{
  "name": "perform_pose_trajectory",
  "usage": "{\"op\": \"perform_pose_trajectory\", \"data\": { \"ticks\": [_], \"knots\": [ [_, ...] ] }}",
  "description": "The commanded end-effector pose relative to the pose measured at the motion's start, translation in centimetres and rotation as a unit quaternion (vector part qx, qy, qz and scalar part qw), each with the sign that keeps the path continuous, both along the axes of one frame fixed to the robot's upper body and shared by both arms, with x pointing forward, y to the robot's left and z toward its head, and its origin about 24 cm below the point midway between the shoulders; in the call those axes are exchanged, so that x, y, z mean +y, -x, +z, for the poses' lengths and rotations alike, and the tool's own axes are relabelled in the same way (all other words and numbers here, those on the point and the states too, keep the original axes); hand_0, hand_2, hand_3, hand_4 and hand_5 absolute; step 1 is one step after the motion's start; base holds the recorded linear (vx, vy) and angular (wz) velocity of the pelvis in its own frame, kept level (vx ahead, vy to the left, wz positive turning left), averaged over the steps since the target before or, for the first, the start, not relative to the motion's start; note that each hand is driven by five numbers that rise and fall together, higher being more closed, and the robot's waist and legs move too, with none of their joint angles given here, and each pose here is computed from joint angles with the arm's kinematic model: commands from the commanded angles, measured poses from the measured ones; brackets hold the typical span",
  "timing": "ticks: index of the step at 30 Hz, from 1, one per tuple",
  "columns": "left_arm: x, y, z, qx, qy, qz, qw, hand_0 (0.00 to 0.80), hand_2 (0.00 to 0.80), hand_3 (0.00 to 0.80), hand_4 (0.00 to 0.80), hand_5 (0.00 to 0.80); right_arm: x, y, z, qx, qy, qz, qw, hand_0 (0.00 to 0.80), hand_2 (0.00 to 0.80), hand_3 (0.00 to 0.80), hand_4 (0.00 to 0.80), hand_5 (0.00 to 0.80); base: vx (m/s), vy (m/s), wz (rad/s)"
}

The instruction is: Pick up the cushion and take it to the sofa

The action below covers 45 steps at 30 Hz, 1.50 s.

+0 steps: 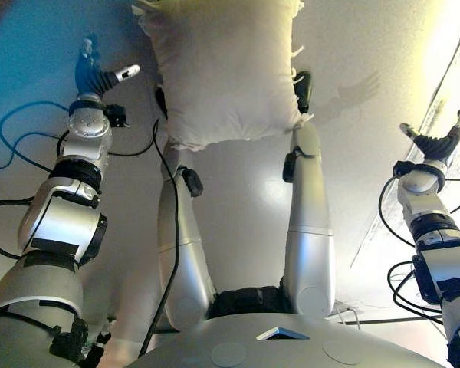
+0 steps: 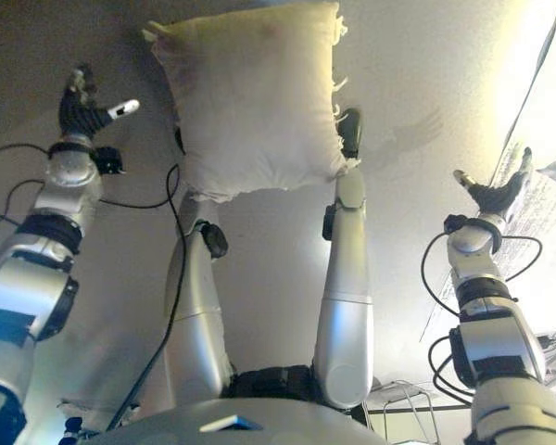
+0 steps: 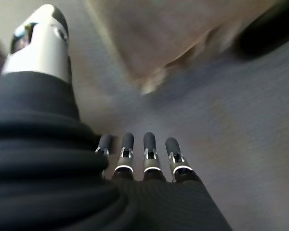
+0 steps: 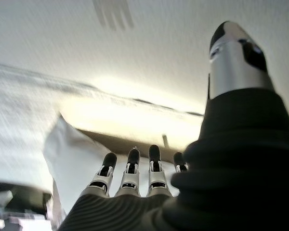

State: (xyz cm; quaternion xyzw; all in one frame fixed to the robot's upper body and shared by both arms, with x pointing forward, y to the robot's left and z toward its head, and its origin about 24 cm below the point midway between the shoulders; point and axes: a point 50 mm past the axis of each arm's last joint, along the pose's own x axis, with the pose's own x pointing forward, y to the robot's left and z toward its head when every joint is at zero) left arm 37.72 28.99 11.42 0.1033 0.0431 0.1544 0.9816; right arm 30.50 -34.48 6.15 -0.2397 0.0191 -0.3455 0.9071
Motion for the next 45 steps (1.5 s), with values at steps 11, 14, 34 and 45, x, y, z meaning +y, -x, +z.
{"op": "perform_pose_trajectory", "data": {
  "ticks": [11, 14, 34, 45],
  "knots": [
    [0.3, -0.5, 1.3, 0.012, 0.136, -0.015, 0.99, 0.0, 0.0, 0.0, 0.0, 0.0, 6.7, -6.5, 13.2, -0.083, 0.104, 0.231, 0.964, 0.0, 0.0, 0.0, 0.0, 0.0, -0.012, 0.012, 0.07],
    [-0.3, -0.9, 2.1, 0.004, 0.138, -0.032, 0.99, 0.0, 0.0, 0.0, 0.0, 0.0, 7.9, -7.1, 15.9, -0.103, 0.121, 0.249, 0.955, 0.0, 0.0, 0.0, 0.0, 0.0, 0.005, 0.036, 0.13],
    [-4.2, -3.6, 8.8, -0.04, 0.167, -0.137, 0.976, 0.0, 0.0, 0.0, 0.0, 0.0, 9.6, -10.0, 19.1, -0.021, 0.008, 0.314, 0.949, 0.0, 0.0, 0.0, 0.0, 0.0, 0.039, 0.02, 0.12],
    [-4.9, -3.7, 8.5, -0.019, 0.205, -0.143, 0.968, 0.0, 0.0, 0.0, 0.0, 0.0, 9.6, -10.2, 17.4, 0.012, -0.084, 0.357, 0.93, 0.0, 0.0, 0.0, 0.0, 0.0, 0.003, -0.002, 0.0]
  ]
}}
